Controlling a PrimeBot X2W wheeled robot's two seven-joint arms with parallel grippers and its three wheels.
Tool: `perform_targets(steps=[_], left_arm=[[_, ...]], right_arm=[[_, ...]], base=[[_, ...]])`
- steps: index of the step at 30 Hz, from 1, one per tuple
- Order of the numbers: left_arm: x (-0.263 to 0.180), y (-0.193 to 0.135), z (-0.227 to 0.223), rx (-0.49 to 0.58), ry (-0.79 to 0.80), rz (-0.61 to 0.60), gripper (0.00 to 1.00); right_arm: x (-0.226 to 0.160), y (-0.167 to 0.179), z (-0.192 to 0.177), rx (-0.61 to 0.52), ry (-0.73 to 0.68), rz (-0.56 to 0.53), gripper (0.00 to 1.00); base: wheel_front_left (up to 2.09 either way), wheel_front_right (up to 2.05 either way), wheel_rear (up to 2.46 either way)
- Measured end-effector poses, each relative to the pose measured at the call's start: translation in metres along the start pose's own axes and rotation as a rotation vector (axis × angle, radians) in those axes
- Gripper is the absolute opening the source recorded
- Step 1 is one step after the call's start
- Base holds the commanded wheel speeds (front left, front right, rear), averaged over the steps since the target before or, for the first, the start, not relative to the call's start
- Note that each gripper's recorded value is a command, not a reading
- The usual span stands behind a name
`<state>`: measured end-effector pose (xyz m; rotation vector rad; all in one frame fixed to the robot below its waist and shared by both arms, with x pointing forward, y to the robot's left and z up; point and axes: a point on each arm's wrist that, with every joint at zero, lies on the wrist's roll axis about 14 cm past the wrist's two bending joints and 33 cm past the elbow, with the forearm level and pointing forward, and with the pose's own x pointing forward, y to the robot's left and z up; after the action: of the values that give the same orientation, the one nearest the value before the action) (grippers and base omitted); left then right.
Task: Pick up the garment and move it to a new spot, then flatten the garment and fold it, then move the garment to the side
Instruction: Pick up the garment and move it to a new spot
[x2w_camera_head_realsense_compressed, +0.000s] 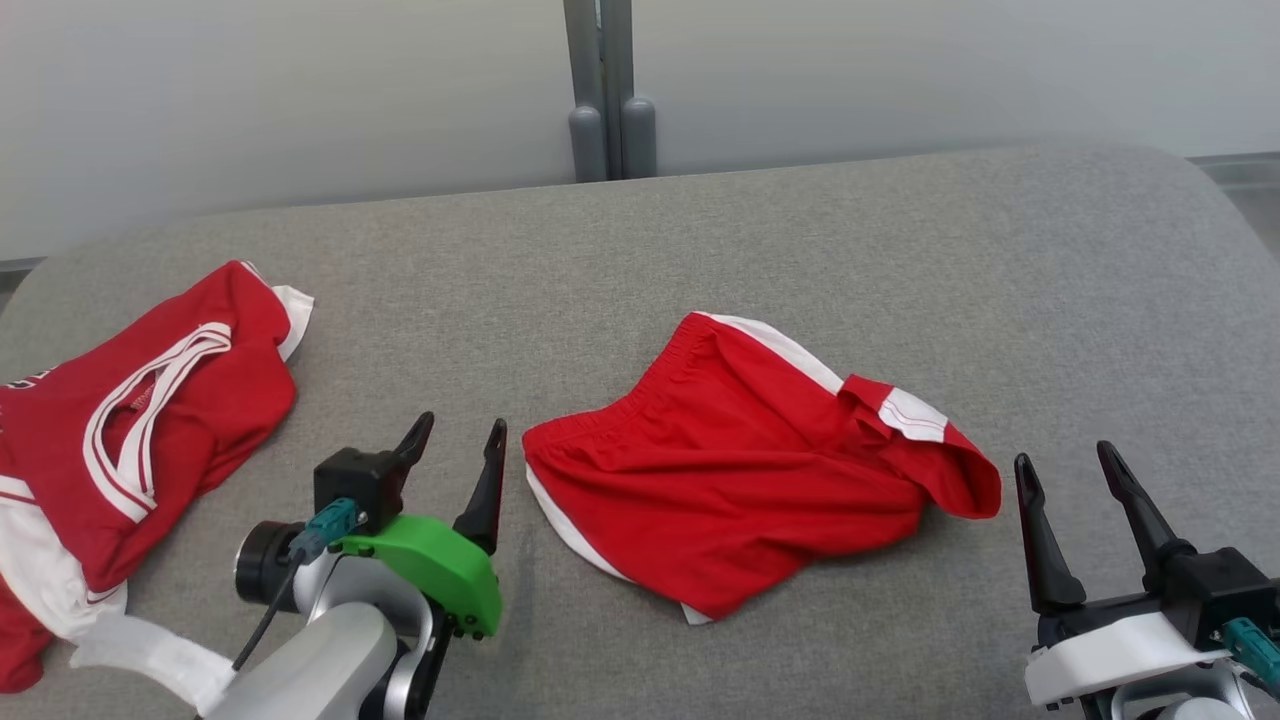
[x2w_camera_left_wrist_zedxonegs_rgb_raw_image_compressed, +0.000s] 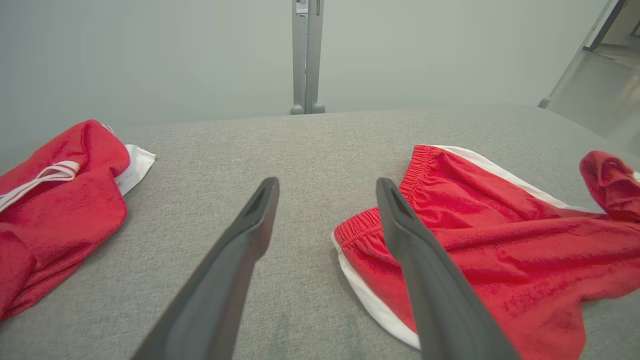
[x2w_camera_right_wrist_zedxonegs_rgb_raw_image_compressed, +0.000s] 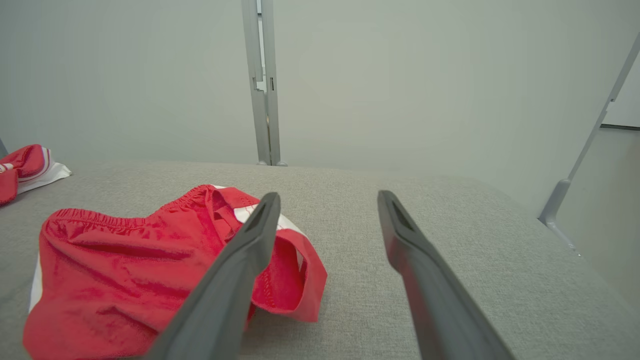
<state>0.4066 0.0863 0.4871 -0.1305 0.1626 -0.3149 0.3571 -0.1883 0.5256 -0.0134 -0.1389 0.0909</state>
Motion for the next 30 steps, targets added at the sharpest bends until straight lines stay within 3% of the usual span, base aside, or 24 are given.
perform_targets(steps=[10, 30], left_arm=[[-0.046, 0.045, -0.002, 0.025, -0.047, 0.142, 1.00], [-0.111, 0.086, -0.022, 0.039, -0.085, 0.212, 1.00]], right_arm=[[-0.001, 0.010, 0.001, -0.028, 0.000, 0.044, 1.00], [-0.025, -0.005, -0.009, -0.034, 0.043, -0.008, 1.00]], base=[[0.00, 0.00, 0.00], [0.00, 0.00, 0.00]])
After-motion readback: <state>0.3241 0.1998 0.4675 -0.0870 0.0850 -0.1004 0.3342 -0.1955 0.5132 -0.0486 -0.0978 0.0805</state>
